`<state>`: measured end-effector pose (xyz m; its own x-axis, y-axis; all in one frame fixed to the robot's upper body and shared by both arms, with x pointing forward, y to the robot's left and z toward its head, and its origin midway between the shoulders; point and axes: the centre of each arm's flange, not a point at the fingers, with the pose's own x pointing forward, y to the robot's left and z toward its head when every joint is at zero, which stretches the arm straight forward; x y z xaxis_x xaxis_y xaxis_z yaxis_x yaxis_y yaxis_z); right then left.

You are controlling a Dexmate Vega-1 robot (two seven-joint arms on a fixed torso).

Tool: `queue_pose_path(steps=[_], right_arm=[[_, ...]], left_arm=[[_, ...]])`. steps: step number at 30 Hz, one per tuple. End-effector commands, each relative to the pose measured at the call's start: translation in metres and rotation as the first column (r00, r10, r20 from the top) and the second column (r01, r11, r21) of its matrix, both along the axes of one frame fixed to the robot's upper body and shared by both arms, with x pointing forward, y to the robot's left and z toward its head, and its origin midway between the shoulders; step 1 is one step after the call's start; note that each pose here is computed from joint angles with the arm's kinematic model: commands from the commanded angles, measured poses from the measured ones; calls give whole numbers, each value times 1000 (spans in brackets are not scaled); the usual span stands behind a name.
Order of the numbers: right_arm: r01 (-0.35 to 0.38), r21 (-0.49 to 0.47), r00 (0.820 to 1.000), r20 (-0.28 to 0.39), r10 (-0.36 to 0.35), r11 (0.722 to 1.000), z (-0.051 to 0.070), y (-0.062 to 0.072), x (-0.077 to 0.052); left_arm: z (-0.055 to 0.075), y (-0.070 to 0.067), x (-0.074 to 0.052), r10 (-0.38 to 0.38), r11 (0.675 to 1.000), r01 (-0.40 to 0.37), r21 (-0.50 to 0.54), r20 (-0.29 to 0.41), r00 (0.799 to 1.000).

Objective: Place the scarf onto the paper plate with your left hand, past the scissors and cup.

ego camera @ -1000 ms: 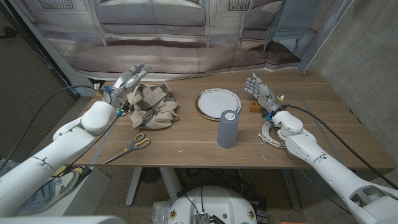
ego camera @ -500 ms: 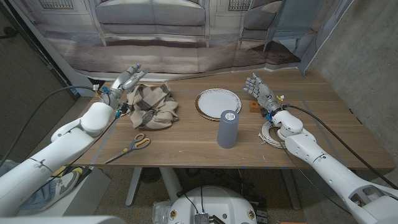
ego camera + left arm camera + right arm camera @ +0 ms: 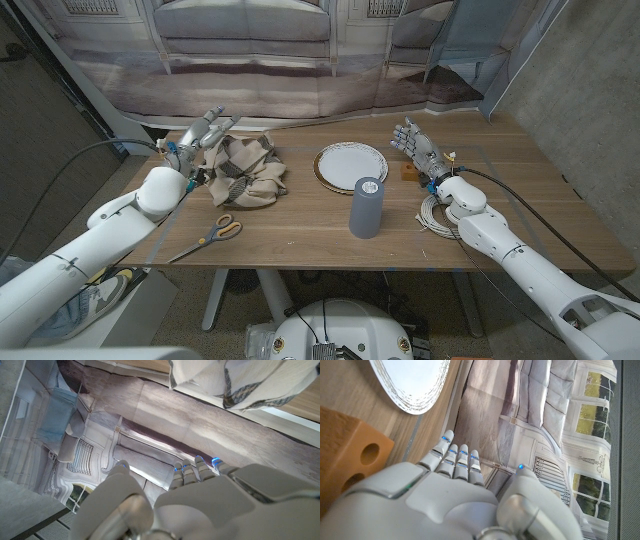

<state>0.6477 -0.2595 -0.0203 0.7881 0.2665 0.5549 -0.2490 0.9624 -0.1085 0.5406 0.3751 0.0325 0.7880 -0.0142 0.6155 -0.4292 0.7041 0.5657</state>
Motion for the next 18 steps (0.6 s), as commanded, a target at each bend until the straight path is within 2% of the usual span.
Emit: queue_pose_path(steps=[1,7,13,18], right_arm=[[-2,-11,1000,-10,2,1000,0,4,2],[-10,2,1000,-3,10,1000,-1,8,4],[-10,-15,1000,3,10,1000,-3,14,6],[-10,-15,1000,-3,10,1000,-7,15,7]], left_arm=[[0,3,0,57,998,-57,28,4,998],[3,1,-3,38,999,-39,24,43,998],[4,9,-1,53,998,-53,16,10,999],[0,10,-3,59,998,-59,1,23,998]])
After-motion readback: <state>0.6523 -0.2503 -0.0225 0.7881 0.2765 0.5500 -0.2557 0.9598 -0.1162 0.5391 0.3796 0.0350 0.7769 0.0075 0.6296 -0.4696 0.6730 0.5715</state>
